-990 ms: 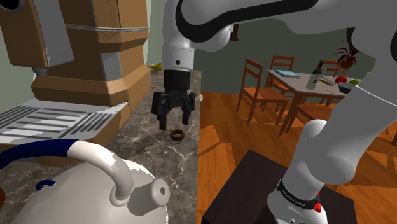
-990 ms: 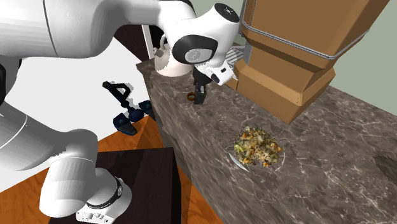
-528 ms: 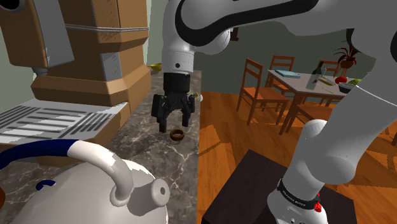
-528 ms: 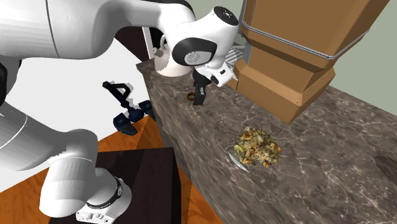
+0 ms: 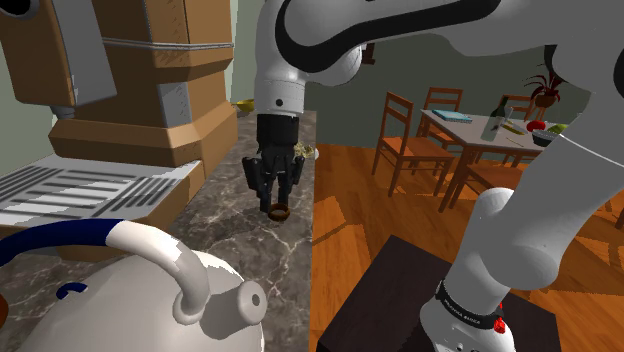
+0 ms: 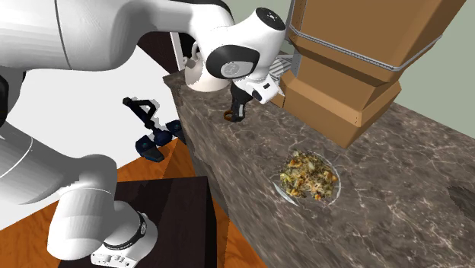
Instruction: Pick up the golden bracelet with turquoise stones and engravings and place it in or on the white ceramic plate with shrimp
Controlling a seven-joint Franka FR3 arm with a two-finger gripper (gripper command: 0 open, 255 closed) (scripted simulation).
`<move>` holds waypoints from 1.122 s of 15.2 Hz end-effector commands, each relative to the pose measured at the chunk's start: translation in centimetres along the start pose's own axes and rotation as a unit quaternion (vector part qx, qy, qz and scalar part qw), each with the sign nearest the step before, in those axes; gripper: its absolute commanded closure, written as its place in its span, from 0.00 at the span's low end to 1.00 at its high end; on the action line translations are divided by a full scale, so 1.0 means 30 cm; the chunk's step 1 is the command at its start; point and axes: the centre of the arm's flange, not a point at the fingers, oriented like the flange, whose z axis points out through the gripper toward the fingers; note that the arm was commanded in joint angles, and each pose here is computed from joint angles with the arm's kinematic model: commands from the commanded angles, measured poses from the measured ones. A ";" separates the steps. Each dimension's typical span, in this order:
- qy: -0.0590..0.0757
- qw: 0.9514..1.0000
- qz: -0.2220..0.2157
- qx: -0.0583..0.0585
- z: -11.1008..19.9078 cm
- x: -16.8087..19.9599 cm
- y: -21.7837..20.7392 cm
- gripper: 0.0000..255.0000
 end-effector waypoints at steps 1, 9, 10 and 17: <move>0.000 1.000 0.000 0.000 0.001 0.000 0.000 1.00; 0.000 1.000 0.000 0.000 -0.099 -0.024 -0.026 1.00; 0.000 1.000 0.000 0.000 -0.115 -0.028 -0.031 1.00; 0.000 1.000 0.000 0.000 -0.231 -0.055 -0.061 1.00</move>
